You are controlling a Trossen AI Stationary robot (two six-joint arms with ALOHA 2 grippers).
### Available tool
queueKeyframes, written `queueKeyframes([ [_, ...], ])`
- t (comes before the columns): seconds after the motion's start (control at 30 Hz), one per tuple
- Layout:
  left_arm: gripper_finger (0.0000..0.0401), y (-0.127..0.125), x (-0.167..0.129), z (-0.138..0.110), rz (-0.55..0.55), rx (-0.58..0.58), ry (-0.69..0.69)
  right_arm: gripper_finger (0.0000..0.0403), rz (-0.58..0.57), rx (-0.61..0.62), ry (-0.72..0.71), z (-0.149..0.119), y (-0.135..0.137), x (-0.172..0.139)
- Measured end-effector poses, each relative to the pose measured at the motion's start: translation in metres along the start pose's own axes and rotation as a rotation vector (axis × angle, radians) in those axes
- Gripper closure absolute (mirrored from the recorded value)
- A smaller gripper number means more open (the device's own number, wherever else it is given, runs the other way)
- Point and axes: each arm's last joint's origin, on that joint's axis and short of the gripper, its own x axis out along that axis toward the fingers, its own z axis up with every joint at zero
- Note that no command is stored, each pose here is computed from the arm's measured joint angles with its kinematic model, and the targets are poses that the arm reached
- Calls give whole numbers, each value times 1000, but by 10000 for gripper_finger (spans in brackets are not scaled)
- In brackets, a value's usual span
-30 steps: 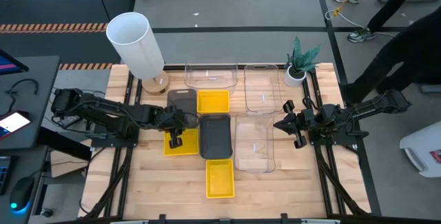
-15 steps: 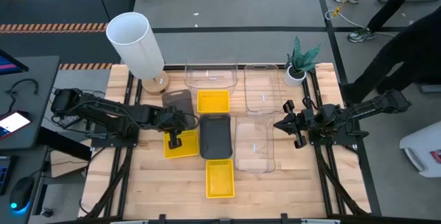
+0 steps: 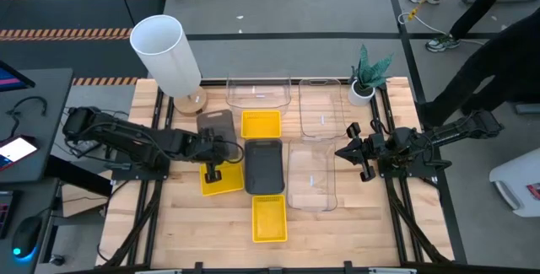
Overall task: Stack baskets by color
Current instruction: Stack the left transparent black bin on top of the transparent black bin
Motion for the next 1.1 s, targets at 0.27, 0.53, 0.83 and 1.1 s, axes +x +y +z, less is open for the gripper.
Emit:
queueKeyframes([
  [0.27, 396, -12, -20, 6, 62, 20, -32, 386, 0, 0, 0, 0, 0, 0],
  [0.53, 396, -23, -47, 15, 100, 50, -88, 386, 0, 0, -1, 0, 0, 0],
  [0.83, 396, -31, -77, 29, 82, 50, -167, 386, 0, 0, 0, 0, 0, 0],
  [1.1, 396, -40, -99, 37, 30, 40, -237, 386, 0, 0, 0, 0, 0, 0],
])
